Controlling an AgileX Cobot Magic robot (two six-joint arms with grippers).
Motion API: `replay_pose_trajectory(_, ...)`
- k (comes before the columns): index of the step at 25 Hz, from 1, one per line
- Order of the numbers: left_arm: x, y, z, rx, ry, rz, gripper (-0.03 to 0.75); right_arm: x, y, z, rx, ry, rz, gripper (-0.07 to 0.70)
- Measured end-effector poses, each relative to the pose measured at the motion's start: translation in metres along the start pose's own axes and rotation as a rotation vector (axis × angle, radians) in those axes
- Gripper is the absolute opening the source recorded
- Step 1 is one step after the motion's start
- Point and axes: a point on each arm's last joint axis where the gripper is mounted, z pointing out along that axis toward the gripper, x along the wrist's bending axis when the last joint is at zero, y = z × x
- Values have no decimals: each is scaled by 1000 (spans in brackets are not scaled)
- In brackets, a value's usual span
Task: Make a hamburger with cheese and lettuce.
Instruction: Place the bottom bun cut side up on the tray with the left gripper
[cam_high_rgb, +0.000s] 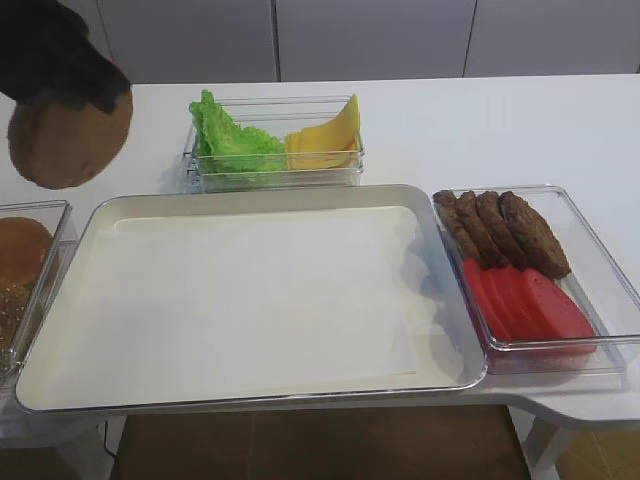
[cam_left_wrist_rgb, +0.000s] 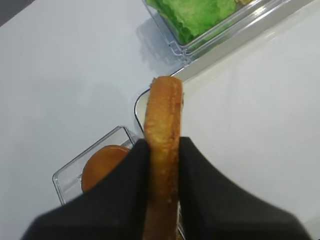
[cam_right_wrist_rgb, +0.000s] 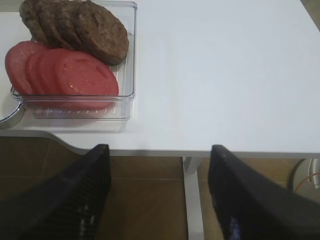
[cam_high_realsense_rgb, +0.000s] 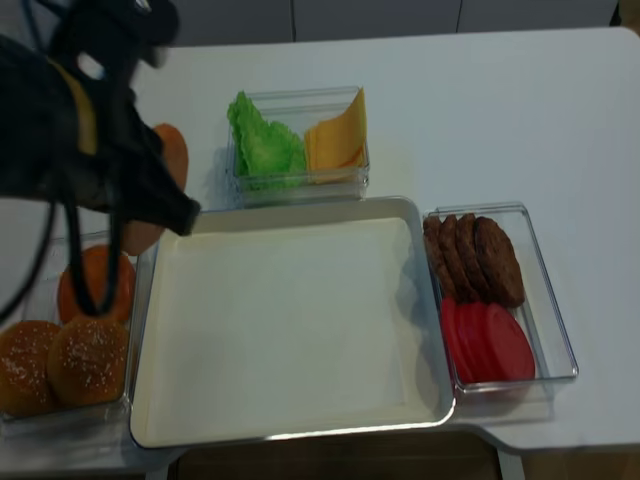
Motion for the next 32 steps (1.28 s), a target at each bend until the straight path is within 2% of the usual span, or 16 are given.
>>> replay_pose_trajectory(2, -16, 3, 6, 22, 14, 38, 121, 0, 0, 0, 0, 0, 0, 468)
replay_pose_trajectory(5, -44, 8, 19, 58, 50, 137, 121, 0, 0, 0, 0, 0, 0, 468)
replay_pose_trajectory(7, -59, 11, 30, 65, 96, 161, 121, 0, 0, 0, 0, 0, 0, 468)
replay_pose_trajectory(9, -70, 14, 38, 65, 126, 165, 121, 0, 0, 0, 0, 0, 0, 468)
replay_pose_trajectory(12, -81, 15, 52, 90, 145, 134, 121, 0, 0, 0, 0, 0, 0, 468)
replay_pose_trajectory(14, -86, 15, 60, 103, 157, 79, 121, 0, 0, 0, 0, 0, 0, 468)
replay_pose_trajectory(16, -89, 14, 66, 114, 165, 46, 121, 0, 0, 0, 0, 0, 0, 468)
replay_pose_trajectory(22, -100, 13, 79, 134, 176, 9, 121, 0, 0, 0, 0, 0, 0, 468)
replay_pose_trajectory(27, -108, 10, 88, 167, 168, -85, 120, 0, 0, 0, 0, 0, 0, 468)
replay_pose_trajectory(32, -117, 7, 97, 194, 170, -114, 120, 0, 0, 0, 0, 0, 0, 468)
